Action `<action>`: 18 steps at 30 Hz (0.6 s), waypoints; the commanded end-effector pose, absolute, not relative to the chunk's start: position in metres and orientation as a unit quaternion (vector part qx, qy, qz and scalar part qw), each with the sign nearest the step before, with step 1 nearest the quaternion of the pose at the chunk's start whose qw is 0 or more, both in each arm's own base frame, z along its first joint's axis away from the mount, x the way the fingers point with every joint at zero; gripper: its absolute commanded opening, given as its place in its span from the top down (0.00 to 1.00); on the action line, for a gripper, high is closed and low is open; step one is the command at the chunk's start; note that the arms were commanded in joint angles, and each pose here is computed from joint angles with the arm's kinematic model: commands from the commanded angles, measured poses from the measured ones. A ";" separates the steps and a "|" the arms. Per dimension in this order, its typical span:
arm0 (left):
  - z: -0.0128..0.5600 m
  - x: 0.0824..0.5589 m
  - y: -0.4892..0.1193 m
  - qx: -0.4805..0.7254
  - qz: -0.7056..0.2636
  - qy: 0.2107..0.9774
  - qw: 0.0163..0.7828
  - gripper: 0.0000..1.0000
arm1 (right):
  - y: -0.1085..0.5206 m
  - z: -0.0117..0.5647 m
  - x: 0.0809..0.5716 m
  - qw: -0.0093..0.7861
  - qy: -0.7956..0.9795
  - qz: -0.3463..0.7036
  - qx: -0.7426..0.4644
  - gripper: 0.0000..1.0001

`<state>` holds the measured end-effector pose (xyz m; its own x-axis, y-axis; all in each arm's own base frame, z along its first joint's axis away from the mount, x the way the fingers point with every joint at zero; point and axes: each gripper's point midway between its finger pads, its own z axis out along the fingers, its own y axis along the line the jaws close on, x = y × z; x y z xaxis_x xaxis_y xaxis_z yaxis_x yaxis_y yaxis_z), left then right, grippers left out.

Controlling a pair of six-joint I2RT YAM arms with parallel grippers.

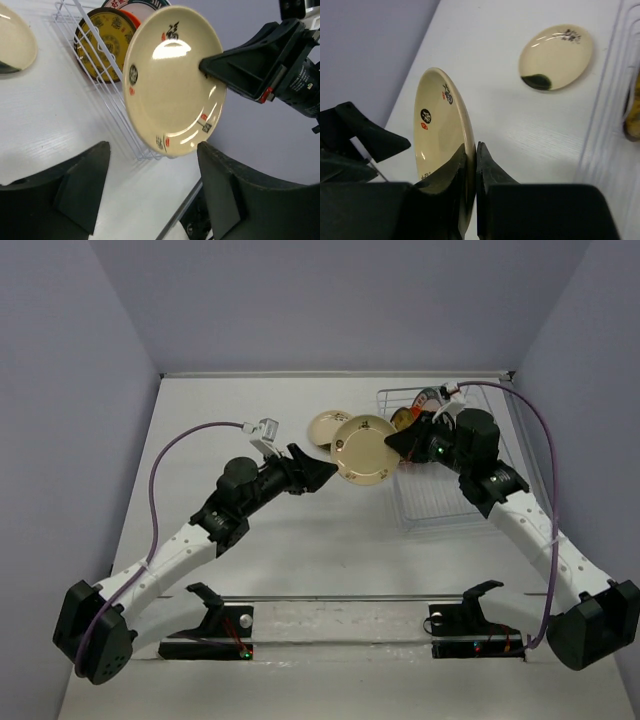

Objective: Load the plates into the dish rack

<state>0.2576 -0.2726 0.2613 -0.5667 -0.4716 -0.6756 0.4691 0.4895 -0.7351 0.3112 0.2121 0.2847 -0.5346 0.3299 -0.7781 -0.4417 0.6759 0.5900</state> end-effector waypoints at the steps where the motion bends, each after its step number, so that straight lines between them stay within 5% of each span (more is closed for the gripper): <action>1: 0.294 0.254 -0.260 0.020 -0.489 0.705 0.513 0.15 | 0.142 0.359 0.349 0.614 0.741 0.270 0.036 0.93; 8: 0.259 0.235 -0.230 0.010 -0.444 0.734 0.514 0.05 | -0.053 0.398 0.388 0.680 0.680 -0.098 0.257 0.93; 18: 0.237 0.221 -0.243 0.018 -0.498 0.717 0.487 0.06 | -0.104 0.363 0.427 0.677 0.636 -0.328 0.170 0.93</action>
<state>0.2262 -0.2310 0.2347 -0.5135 -0.4480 -0.7318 0.4594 0.5768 -0.6755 0.4310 -0.0854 0.3414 -0.0631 -0.0125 -0.9979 0.5743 0.8173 -0.0466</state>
